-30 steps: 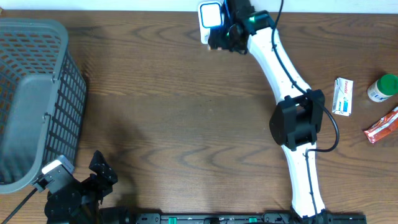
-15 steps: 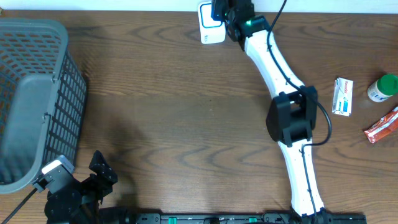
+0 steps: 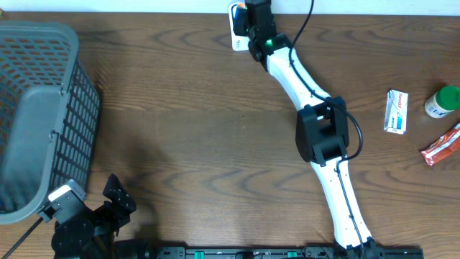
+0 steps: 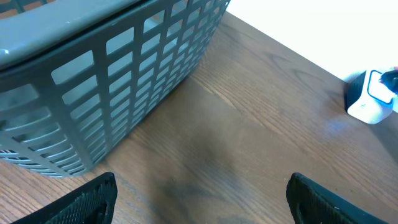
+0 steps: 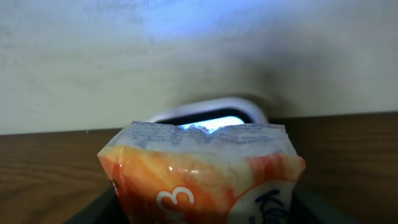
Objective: Scan the item barcode
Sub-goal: 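Lift the tissue pack and hold it up to the scanner, then carry the tissue pack to the right edge and release it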
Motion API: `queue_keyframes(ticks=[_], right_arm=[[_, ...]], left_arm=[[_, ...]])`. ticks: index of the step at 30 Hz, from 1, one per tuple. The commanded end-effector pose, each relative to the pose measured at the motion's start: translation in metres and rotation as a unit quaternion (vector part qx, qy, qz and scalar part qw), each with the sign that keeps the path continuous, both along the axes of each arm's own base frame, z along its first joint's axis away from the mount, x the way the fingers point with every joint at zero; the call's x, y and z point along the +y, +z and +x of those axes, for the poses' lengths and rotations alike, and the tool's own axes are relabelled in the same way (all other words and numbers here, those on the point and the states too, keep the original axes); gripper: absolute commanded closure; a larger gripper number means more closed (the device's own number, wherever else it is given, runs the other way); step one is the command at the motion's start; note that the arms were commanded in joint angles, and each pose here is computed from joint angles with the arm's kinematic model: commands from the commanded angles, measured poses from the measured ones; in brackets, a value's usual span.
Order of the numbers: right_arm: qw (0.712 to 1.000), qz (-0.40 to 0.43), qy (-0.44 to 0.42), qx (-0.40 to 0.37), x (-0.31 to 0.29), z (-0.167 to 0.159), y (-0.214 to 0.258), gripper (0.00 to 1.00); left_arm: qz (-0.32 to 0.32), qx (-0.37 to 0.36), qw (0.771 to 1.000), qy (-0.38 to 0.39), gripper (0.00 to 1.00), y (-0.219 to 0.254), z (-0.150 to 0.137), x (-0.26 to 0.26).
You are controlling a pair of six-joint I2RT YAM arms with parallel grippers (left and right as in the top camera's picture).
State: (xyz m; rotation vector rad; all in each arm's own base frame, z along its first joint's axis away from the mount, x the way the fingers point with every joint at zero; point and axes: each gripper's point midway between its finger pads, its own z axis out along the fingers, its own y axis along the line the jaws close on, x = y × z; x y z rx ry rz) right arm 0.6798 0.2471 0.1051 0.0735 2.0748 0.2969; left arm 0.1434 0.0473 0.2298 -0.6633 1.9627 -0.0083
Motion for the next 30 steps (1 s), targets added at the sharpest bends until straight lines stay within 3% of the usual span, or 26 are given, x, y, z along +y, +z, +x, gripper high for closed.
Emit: queue_keyframes(ticks=[1, 6, 13, 17, 21, 25, 30], right_arm=[[1.000, -0.015, -0.008, 0.009, 0.002, -0.003, -0.008, 0.44], [0.998, -0.040, 0.001, 0.041, -0.012, -0.021, 0.029, 0.46], [0.976, -0.146, -0.021, 0.159, -0.078, -0.093, 0.073, 0.45], [0.941, -0.213, -0.079, 0.252, -0.146, -0.135, 0.069, 0.44], [0.885, -0.258, -0.175, 0.346, -0.224, -0.173, 0.050, 0.43], [0.840, -0.254, -0.229, 0.420, -0.288, -0.202, 0.027, 0.44], [0.798, -0.189, -0.300, 0.488, -0.346, -0.235, -0.018, 0.46]], left_arm=[[-0.002, -0.001, 1.000, 0.008, 0.13, 0.000, -0.001, 0.002], [-0.002, -0.001, 1.000, 0.008, 0.13, 0.000, -0.001, 0.002], [-0.002, 0.000, 1.000, 0.008, 0.13, 0.000, -0.001, 0.002], [-0.002, 0.000, 1.000, 0.008, 0.13, 0.000, -0.001, 0.002], [-0.002, 0.000, 1.000, 0.008, 0.12, 0.000, -0.001, 0.002], [-0.002, -0.001, 1.000, 0.008, 0.13, 0.000, -0.001, 0.002], [-0.002, 0.000, 1.000, 0.008, 0.13, 0.000, -0.001, 0.002]])
